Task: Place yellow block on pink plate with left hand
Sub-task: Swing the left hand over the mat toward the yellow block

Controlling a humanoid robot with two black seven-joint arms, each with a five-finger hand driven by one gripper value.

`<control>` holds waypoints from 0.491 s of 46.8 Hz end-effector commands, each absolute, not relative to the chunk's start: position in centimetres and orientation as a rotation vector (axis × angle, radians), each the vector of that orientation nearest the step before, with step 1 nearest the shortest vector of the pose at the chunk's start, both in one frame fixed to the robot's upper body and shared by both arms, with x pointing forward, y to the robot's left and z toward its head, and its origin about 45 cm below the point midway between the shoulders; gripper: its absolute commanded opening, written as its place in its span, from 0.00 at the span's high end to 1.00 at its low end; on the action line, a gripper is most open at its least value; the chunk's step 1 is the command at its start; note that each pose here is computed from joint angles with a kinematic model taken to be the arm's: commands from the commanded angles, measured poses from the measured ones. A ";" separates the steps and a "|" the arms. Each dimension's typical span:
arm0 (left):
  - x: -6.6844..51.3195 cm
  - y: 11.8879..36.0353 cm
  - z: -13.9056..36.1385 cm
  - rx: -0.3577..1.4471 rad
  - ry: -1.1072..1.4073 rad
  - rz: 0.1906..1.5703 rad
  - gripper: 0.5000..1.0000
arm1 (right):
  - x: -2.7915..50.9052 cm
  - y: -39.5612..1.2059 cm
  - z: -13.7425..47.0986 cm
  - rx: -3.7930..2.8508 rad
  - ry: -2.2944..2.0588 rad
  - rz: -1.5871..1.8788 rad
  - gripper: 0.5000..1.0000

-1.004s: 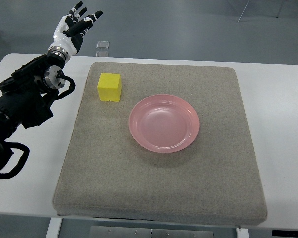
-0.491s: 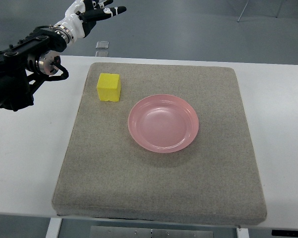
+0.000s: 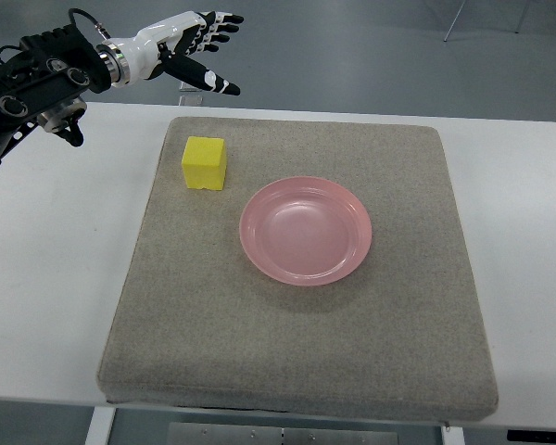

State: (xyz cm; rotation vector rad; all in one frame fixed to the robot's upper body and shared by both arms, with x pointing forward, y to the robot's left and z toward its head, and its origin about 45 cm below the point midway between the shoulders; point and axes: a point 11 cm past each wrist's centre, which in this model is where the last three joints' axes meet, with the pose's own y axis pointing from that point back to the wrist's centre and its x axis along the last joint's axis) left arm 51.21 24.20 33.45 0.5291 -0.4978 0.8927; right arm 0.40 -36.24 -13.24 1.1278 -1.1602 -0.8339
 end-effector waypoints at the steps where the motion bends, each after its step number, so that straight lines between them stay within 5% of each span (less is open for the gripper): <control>1: 50.7 24.4 33.8 0.604 -0.575 0.831 0.02 | 0.4 -36.2 -13.2 1.127 -1.160 -0.835 0.15; 23: 48.7 25.0 35.5 0.920 -0.840 0.491 0.02 | 0.4 -36.2 -13.2 1.127 -1.160 -0.835 0.15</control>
